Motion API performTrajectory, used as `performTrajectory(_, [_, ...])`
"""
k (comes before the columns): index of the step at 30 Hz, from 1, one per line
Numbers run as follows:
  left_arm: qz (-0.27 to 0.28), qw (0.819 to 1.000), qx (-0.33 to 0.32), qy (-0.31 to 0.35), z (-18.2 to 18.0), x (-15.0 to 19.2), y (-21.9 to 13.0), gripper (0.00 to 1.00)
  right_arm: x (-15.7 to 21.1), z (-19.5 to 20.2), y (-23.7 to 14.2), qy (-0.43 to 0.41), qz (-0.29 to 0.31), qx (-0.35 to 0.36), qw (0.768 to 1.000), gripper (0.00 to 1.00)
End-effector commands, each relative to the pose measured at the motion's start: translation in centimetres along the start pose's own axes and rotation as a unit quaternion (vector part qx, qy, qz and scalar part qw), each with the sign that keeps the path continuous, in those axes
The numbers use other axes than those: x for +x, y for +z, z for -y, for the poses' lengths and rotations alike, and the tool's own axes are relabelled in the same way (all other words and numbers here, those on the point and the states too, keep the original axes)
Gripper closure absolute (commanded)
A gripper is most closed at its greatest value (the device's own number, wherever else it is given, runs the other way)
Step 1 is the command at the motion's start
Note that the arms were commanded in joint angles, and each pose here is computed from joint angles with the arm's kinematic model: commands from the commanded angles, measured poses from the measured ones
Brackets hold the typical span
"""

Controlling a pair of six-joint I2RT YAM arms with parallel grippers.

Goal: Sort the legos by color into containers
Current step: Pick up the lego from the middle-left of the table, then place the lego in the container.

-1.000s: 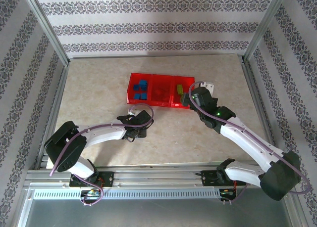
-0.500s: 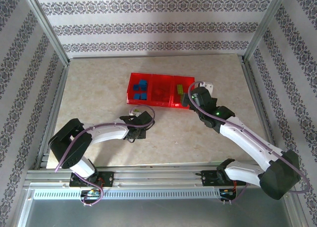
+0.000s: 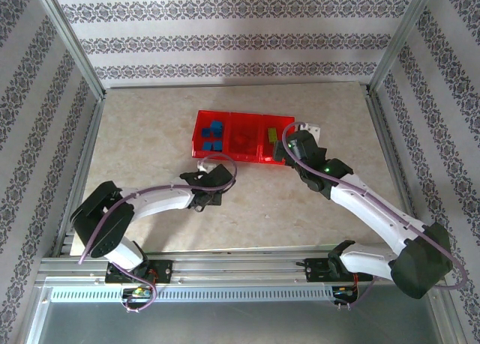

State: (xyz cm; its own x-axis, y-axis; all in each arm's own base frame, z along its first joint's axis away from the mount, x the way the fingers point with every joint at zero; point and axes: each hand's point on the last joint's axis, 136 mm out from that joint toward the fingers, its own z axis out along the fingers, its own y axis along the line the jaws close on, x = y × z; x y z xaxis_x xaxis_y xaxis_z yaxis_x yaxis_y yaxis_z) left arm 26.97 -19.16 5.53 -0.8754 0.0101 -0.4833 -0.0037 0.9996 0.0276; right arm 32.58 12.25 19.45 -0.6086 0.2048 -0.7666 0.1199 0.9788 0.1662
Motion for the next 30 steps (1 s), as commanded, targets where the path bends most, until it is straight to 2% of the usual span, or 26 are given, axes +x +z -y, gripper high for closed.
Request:
performTrajectory(1, [0.079, 0.997, -0.009, 0.012, -0.6, -4.8, -2.9, 0.71, -0.9, -0.2, -0.1, 0.019, 0.01, -0.005, 1.0, 0.02])
performTrajectory(5, [0.137, 0.991, -0.001, -0.002, -0.9, -8.6, -4.2, 0.7, -0.9, -0.1, -0.3, 0.021, 0.012, -0.007, 1.0, 0.02])
performTrajectory(12, [0.18, 0.983, 0.015, -0.022, -1.7, -14.4, -4.1, 0.7, -1.5, 0.4, -1.2, 0.026, 0.028, -0.007, 0.999, 0.02])
performTrajectory(19, [0.185, 0.982, 0.035, -0.027, -1.3, -18.4, -2.4, 0.7, -1.3, 0.9, -1.6, 0.032, 0.033, -0.006, 0.999, 0.02])
performTrajectory(30, [0.139, 0.988, 0.045, -0.047, -0.9, -20.4, 2.8, 0.69, -1.6, 0.9, -1.9, 0.027, 0.034, -0.009, 0.999, 0.02])
